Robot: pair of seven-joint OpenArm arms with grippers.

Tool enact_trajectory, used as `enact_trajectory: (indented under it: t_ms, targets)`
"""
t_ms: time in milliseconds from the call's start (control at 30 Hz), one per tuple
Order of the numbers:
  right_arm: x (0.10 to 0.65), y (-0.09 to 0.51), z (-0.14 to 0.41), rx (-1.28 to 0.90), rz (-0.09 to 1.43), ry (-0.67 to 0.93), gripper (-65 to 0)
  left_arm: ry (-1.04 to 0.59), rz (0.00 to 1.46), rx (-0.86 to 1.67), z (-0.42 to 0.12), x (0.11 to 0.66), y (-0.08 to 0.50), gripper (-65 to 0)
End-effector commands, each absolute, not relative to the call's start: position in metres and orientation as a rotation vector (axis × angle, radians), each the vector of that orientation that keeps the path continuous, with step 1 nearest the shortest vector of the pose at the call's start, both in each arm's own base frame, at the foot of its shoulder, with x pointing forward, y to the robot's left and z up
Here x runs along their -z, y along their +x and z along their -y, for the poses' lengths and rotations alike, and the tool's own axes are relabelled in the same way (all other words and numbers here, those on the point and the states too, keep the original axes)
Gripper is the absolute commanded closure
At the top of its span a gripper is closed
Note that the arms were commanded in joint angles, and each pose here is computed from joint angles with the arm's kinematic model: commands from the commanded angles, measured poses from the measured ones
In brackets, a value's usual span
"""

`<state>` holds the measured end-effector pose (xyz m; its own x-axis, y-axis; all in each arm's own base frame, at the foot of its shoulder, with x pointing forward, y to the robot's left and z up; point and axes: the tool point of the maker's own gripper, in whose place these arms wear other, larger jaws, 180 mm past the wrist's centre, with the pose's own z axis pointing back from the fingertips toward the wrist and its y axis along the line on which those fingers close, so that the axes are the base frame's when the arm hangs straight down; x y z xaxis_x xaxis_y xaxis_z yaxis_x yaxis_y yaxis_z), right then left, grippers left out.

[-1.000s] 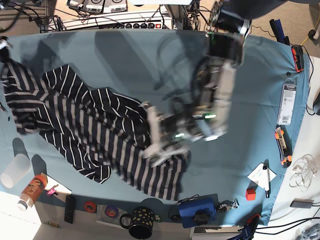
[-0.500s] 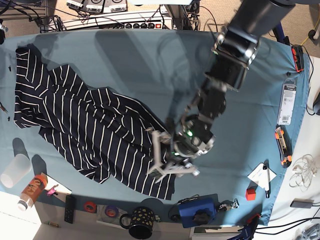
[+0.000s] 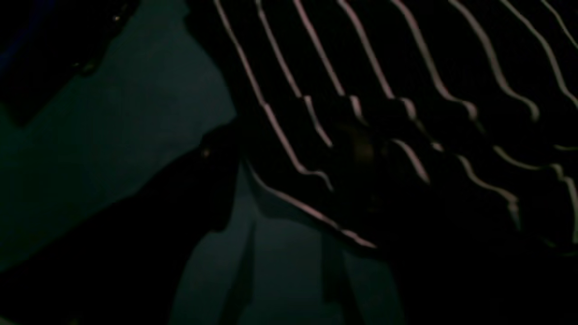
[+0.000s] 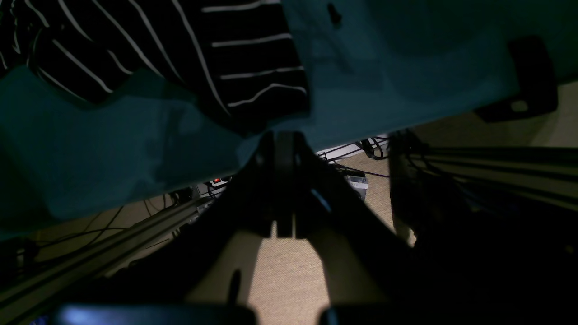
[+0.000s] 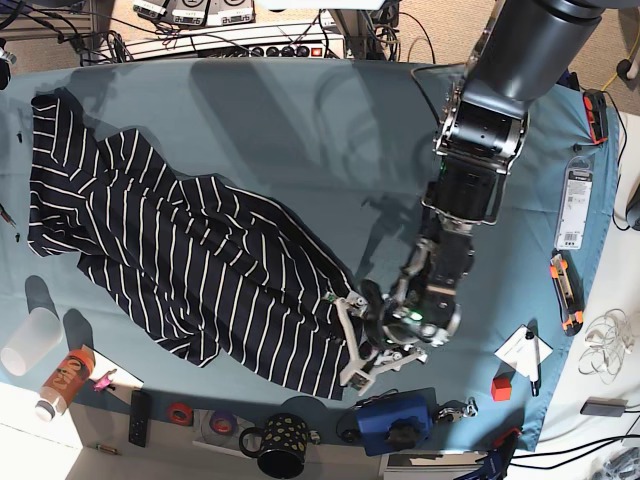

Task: Layout the t-shirt on the table in an organized manner, then fold the t-shirt properly
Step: 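Grasp the shirt hem with the left gripper and drag it along the table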

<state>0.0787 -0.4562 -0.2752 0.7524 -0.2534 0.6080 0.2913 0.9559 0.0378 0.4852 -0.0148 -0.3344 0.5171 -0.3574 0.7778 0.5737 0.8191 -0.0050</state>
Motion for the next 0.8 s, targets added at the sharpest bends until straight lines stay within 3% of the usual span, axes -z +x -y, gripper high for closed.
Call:
enact_trajectory:
  t_ms: [0,533,700,767]
  targets:
    - [0.261,0.086,0.461,0.268,0.689,-0.085,0.0,-0.284,0.918,0.565,0.016,0.31,0.5,-34.7]
    - [0.261,0.086,0.461,0.268,0.689,-0.084,0.0,-0.51,0.824,0.407,0.024,0.332,0.488,-34.8]
    - [0.261,0.086,0.461,0.268,0.689,-0.084,0.0,-0.488,0.829,0.354,0.018,0.336,0.491,-34.3]
    - [0.261,0.086,0.461,0.268,0.689,-0.084,0.0,-0.472,0.827,0.326,0.014,0.337,0.493,-30.5]
